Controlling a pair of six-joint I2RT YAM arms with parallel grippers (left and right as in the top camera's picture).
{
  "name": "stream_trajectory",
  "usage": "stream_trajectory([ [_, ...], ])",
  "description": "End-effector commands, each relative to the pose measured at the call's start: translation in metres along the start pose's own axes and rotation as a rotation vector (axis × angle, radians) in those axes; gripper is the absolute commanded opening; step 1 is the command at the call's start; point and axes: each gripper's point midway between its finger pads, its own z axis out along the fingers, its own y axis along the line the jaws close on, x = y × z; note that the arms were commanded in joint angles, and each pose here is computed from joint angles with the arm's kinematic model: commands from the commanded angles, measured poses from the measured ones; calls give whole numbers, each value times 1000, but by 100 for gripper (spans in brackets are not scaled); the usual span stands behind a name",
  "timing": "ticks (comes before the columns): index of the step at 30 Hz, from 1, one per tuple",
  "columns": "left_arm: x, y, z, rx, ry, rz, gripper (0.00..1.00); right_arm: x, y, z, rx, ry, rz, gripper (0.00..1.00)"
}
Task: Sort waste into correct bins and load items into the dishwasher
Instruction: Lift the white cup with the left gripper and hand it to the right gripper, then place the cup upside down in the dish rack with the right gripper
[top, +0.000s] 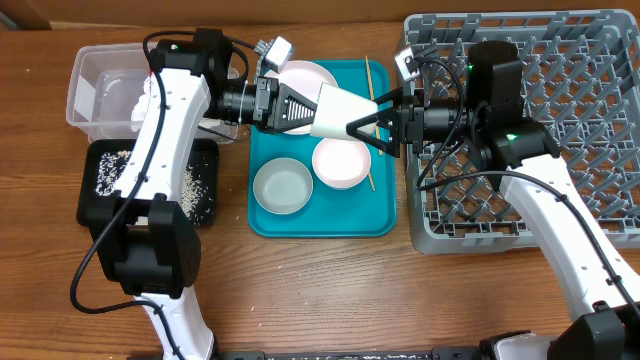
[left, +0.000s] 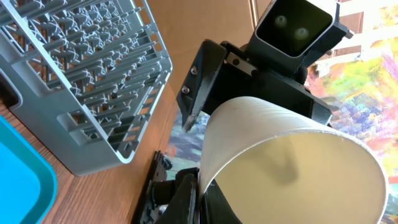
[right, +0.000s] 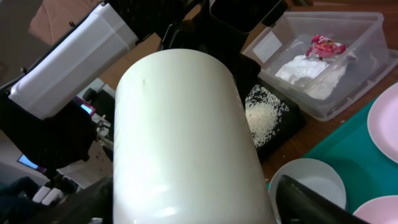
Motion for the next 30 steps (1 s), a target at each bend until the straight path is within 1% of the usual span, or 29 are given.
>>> stream_trajectory([
  [1,-1,-12,3,38,-7,39,4,-3,3,0,1,-5,-19,76],
  [4,0,-11,4,34,-3,40,5,-5,4,0,-1,-11,-35,68],
  [5,0,-11,4,31,0,40,12,-6,4,0,-1,-13,-41,64],
  [8,1,-8,4,14,7,40,42,-8,5,0,-2,-18,-41,54],
  [9,1,-7,4,10,8,41,49,-8,4,0,1,-21,-29,52],
  [14,-4,1,-7,-30,-12,73,72,-16,-12,-17,70,-65,85,50],
  [16,-9,7,-14,-57,-26,98,77,-17,-25,-29,143,-93,136,50],
  [17,-12,11,-21,-79,-37,109,79,-17,-34,-38,206,-111,171,50],
  [20,-18,23,-40,-155,-62,130,81,-9,-60,-69,425,-158,275,51],
  [22,-20,34,-53,-245,-63,139,77,1,-70,-94,579,-180,344,52],
  [26,-20,60,-75,-486,-19,154,74,26,-72,-139,867,-179,466,52],
  [30,-19,81,-88,-709,38,142,76,56,-65,-163,1058,-112,595,54],
])
